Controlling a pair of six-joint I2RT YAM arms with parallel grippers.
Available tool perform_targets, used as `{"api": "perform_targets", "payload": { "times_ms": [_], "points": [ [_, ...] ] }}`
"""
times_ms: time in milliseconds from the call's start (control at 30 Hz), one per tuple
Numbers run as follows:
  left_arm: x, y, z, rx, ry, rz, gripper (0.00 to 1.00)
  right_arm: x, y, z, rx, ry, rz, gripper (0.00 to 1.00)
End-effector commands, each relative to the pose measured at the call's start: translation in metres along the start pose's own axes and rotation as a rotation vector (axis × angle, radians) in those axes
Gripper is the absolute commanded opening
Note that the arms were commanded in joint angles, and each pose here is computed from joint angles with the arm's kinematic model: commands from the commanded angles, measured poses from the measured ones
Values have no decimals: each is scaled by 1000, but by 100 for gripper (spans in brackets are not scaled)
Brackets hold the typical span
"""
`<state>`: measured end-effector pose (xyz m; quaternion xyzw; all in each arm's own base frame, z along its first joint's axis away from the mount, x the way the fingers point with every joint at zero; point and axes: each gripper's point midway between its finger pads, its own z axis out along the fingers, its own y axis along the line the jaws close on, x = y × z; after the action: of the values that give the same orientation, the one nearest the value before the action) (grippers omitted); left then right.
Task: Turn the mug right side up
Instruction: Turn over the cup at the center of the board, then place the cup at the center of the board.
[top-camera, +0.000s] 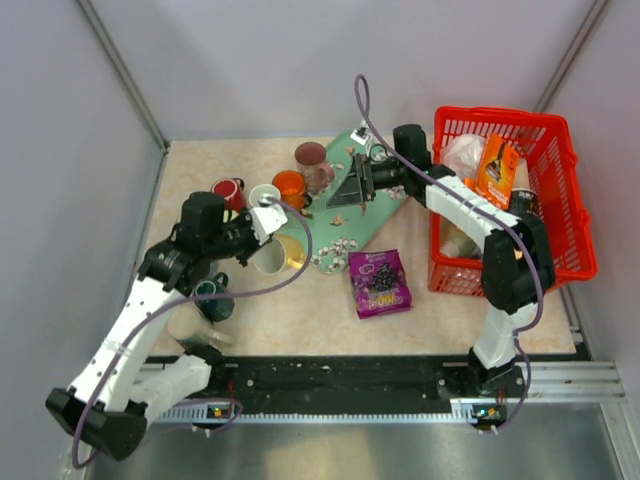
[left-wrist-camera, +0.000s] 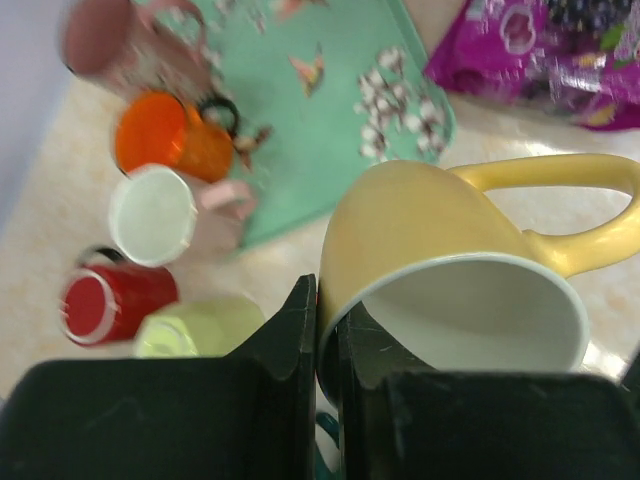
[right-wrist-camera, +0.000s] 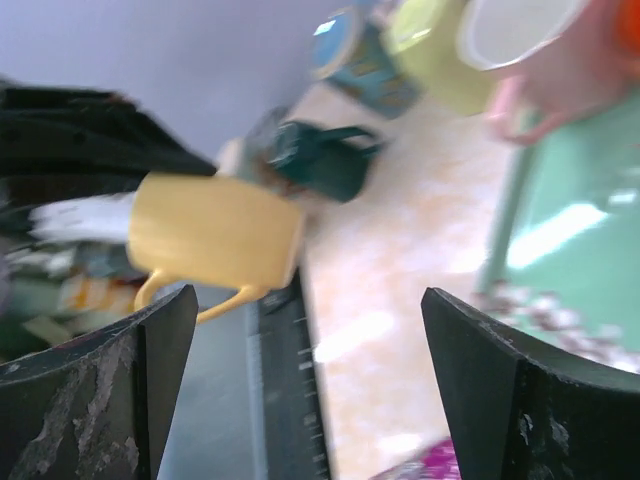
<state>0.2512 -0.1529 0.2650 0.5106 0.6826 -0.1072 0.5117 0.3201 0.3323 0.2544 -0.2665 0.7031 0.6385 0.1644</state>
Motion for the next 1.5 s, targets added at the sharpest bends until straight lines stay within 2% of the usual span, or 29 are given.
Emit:
{"api": "perform_targets", "payload": {
  "times_ms": [0,67,200,333,567,867,1133,1300,1467],
  "points": [
    [51,-29,-6,85,299,-276,0,-34,-18,-29,427,-95,-385,94],
    [68,-38,-3,110,377,-339,0,-38,-23,-38,485,-106,-427,95],
    [89,-41,11,103,470,-421,0,-31,-22,-42,491,-94,-431,96],
    [113,-42,20,98,562,-431,0,-30,-22,-47,525,-97,-443,97],
    [137,-60,32,203,707,-498,0,-32,-23,-52,564,-90,-452,98],
    [149,-63,46,238,782,-546,0,-22,-31,-58,599,-55,-474,99],
    [147,-61,61,247,774,-602,25,-10,-40,-68,660,-6,-474,99],
    [137,-57,65,258,748,-606,34,-5,-41,-71,677,13,-487,99],
    [104,-38,57,224,667,-578,43,-5,-38,-74,678,28,-526,99]
  ]
}}
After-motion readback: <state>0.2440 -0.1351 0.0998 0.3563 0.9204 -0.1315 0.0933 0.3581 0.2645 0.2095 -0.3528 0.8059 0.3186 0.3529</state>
